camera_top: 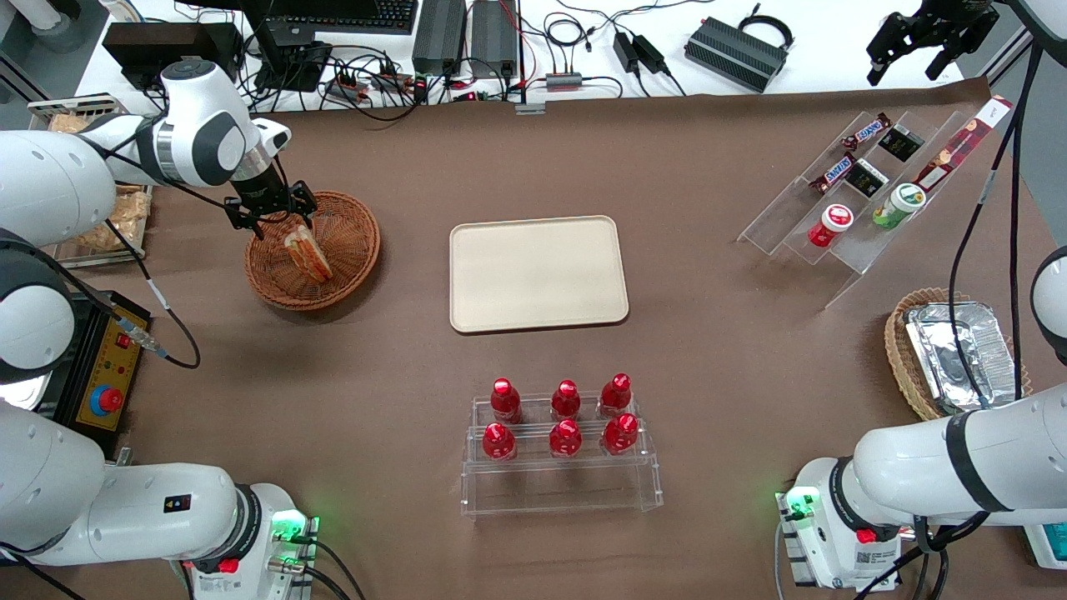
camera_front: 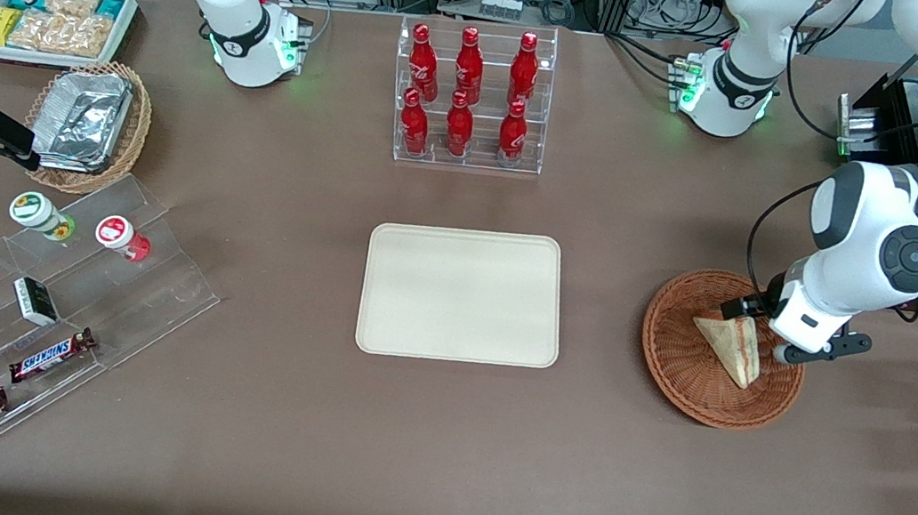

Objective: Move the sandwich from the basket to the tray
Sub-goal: 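Lower the left gripper and close it on the wrapped sandwich, then lift the sandwich and carry it over the beige tray, then lower the sandwich onto the tray and open the left gripper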

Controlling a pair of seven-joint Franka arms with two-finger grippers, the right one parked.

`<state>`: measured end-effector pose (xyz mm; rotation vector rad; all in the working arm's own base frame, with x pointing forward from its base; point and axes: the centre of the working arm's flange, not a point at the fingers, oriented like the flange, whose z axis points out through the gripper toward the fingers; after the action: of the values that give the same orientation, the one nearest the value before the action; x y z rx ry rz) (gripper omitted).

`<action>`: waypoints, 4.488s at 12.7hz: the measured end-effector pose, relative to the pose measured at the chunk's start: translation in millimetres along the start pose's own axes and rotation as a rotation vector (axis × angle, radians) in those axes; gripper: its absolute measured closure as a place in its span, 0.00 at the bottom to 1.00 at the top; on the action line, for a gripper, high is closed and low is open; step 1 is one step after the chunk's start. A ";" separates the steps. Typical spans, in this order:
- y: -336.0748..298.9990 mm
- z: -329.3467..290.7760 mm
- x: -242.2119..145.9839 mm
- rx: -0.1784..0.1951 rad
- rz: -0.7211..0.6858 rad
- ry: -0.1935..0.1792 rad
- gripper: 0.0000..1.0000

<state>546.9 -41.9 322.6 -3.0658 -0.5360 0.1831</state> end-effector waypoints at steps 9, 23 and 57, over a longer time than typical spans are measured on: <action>-2.3 32.1 13.7 -0.034 -0.155 0.043 0.00; -4.3 64.3 10.5 -0.027 -0.215 0.012 0.66; 419.5 72.6 -181.8 -0.047 0.329 -0.078 0.85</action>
<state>509.6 -497.9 252.4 -3.1822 -0.0329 0.3003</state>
